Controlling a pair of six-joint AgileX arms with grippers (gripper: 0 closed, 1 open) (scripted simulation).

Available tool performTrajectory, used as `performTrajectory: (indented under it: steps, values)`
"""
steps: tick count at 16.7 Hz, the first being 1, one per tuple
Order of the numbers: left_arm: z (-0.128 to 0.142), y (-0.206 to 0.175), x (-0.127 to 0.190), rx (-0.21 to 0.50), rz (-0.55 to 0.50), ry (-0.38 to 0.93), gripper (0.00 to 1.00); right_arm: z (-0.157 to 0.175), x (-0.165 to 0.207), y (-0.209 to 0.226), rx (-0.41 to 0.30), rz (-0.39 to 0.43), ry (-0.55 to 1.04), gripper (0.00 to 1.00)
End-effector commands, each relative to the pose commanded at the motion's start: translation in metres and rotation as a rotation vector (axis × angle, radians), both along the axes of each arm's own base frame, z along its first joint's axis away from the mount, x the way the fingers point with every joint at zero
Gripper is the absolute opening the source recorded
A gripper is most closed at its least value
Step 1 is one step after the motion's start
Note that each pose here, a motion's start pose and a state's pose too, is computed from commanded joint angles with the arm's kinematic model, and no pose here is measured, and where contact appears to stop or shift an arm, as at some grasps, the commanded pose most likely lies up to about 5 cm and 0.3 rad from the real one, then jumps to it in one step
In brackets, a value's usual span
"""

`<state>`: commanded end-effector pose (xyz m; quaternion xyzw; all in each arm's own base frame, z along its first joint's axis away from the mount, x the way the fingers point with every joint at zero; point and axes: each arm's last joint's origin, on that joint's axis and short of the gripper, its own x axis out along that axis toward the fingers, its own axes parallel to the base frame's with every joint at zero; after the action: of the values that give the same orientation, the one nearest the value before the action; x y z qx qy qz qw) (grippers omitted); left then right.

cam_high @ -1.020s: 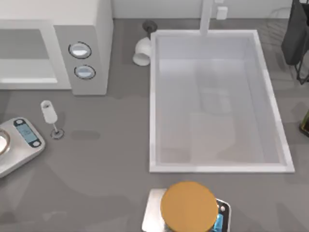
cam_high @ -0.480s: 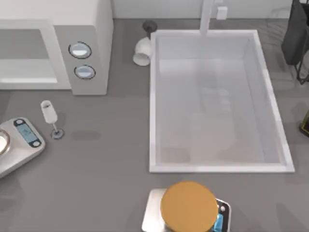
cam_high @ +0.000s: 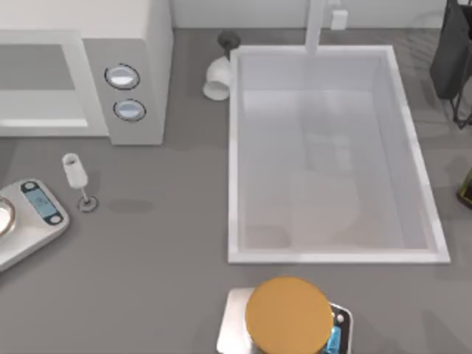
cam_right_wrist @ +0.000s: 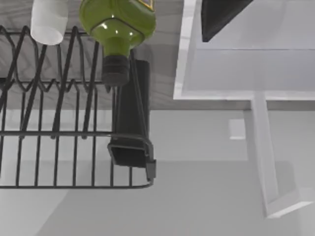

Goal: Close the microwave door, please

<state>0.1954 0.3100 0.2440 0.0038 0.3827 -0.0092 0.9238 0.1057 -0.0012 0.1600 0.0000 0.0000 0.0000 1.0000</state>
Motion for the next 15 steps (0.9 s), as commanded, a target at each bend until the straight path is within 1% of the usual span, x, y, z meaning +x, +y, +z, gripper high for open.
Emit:
performTrajectory:
  steps: [2, 4, 6, 10, 12, 13, 15]
  values:
    - [0.001, -0.002, 0.002, 0.003, -0.004, -0.003, 0.00, 0.000, 0.000, 0.000, 0.000, 0.000, 0.000, 1.00]
    - [-0.004, -0.001, 0.002, -0.001, -0.004, -0.001, 0.00, 0.000, 0.000, 0.000, 0.000, 0.000, 0.000, 1.00]
    - [-0.021, 0.000, 0.003, -0.005, -0.003, 0.002, 0.00, 0.000, 0.000, 0.000, 0.000, 0.000, 0.000, 1.00]
    - [-0.069, 0.004, 0.003, 0.015, -0.001, -0.009, 0.00, 0.000, 0.000, 0.000, 0.000, 0.000, 0.000, 1.00]
    - [-0.090, 0.002, 0.001, 0.009, 0.000, -0.005, 0.00, 0.000, 0.000, 0.000, 0.000, 0.000, 0.000, 1.00]
    - [-0.096, 0.001, 0.001, 0.003, 0.000, -0.002, 0.00, 0.000, 0.000, 0.000, 0.000, 0.000, 0.000, 1.00]
    - [-0.100, 0.000, 0.000, 0.000, 0.000, 0.000, 0.00, 0.000, 0.000, 0.000, 0.000, 0.000, 0.000, 1.00]
